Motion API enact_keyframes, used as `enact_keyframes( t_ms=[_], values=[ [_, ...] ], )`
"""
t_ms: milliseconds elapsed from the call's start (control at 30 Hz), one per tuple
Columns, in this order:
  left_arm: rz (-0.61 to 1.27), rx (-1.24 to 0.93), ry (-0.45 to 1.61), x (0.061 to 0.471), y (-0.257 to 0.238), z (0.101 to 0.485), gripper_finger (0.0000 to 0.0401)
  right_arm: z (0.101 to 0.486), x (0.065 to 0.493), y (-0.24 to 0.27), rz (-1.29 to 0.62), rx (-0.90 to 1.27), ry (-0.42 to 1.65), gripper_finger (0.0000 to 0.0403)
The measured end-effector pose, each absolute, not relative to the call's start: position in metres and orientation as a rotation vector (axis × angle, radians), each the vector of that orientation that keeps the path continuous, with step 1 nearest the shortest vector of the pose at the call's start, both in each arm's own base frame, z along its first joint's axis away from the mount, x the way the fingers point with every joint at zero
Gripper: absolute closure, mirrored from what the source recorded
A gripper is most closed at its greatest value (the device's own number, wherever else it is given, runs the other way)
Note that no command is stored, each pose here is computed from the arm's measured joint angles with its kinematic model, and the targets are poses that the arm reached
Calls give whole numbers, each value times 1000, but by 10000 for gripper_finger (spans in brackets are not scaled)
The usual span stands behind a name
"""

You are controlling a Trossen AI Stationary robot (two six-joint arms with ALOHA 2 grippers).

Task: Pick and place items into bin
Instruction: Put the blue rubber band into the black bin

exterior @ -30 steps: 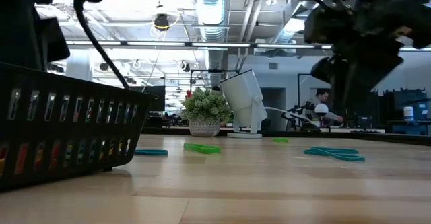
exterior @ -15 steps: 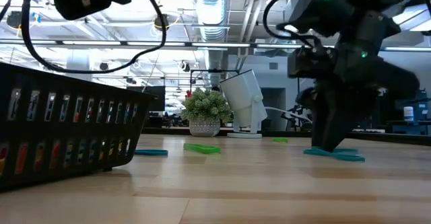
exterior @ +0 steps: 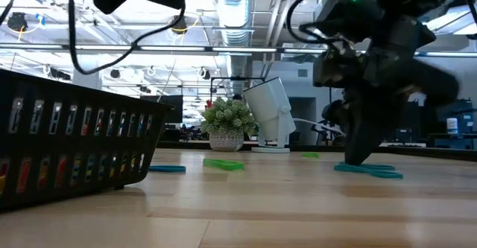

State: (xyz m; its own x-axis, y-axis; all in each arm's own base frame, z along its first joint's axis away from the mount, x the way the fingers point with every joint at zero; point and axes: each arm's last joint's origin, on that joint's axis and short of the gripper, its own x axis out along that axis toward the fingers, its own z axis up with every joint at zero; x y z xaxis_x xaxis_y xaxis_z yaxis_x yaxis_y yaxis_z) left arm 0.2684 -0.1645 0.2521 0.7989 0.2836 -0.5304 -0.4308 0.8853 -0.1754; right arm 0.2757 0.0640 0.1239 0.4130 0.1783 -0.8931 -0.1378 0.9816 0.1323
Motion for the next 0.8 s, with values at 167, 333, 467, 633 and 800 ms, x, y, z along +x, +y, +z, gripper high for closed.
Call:
enact_keyframes(
  t_ms=[167,333,467,633,800],
  values=[
    [424,-251,510,271,-159,249,331,148,280,76,267,38,957,394],
    [489,-269,493,274,-148,244,331,189,283,74,288,-16,692,398],
    [488,-271,498,280,-138,241,331,210,285,66,262,-67,541,401],
    [459,-192,445,297,-130,244,331,224,294,57,235,-88,371,402],
    [340,-110,434,317,-123,242,331,216,313,53,228,-76,282,402]
  ],
)
